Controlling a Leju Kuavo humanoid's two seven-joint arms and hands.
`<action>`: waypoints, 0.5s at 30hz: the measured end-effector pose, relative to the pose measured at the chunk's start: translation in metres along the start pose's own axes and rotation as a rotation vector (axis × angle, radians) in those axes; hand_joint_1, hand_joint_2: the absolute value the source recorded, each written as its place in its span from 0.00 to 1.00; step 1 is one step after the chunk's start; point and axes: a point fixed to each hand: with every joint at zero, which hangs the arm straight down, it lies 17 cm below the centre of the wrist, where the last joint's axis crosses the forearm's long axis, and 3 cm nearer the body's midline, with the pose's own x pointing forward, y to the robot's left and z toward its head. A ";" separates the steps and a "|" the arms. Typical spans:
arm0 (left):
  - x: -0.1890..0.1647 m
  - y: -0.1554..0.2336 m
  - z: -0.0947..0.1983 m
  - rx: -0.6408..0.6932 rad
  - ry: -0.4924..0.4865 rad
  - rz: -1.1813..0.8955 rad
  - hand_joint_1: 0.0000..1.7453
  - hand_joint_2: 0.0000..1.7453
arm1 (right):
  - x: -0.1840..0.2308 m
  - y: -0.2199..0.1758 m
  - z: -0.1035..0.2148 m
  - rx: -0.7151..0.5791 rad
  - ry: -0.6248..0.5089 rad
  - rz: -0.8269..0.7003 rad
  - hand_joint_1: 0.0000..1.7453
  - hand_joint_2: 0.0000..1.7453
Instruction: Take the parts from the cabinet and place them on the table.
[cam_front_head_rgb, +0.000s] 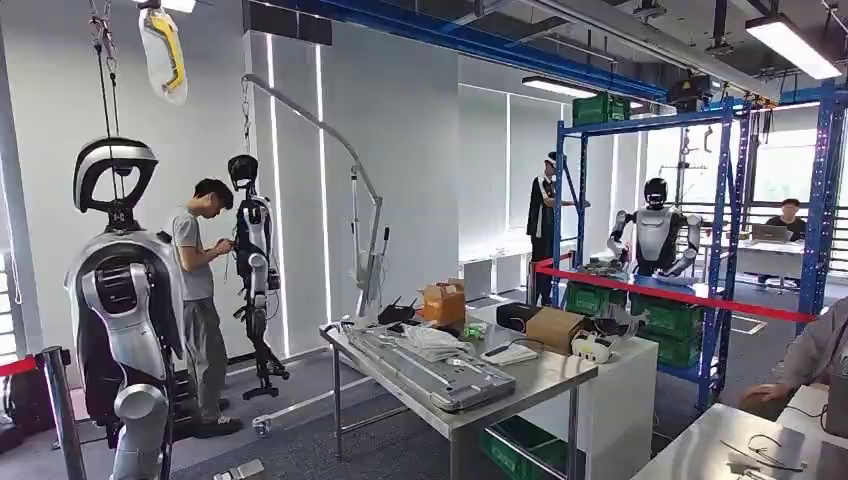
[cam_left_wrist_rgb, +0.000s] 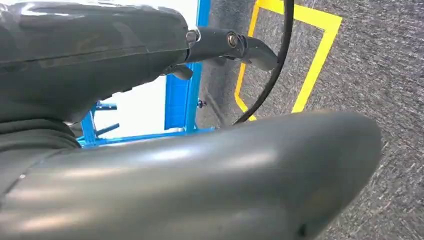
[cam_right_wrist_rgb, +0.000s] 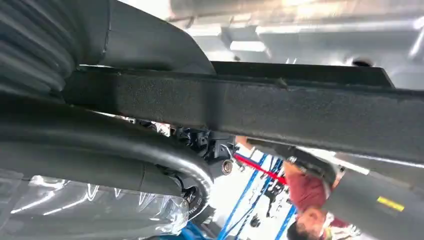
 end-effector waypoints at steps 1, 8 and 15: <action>0.000 0.000 0.000 0.000 0.002 -0.001 0.00 0.00 | 0.000 -0.007 0.000 -0.011 0.000 -0.001 1.00 1.00; -0.002 -0.001 0.000 -0.005 0.008 -0.006 0.00 0.00 | -0.001 -0.045 0.002 -0.061 -0.002 -0.024 1.00 1.00; -0.002 -0.003 0.000 -0.006 0.009 -0.013 0.00 0.00 | 0.003 -0.065 0.003 -0.088 -0.029 -0.039 1.00 1.00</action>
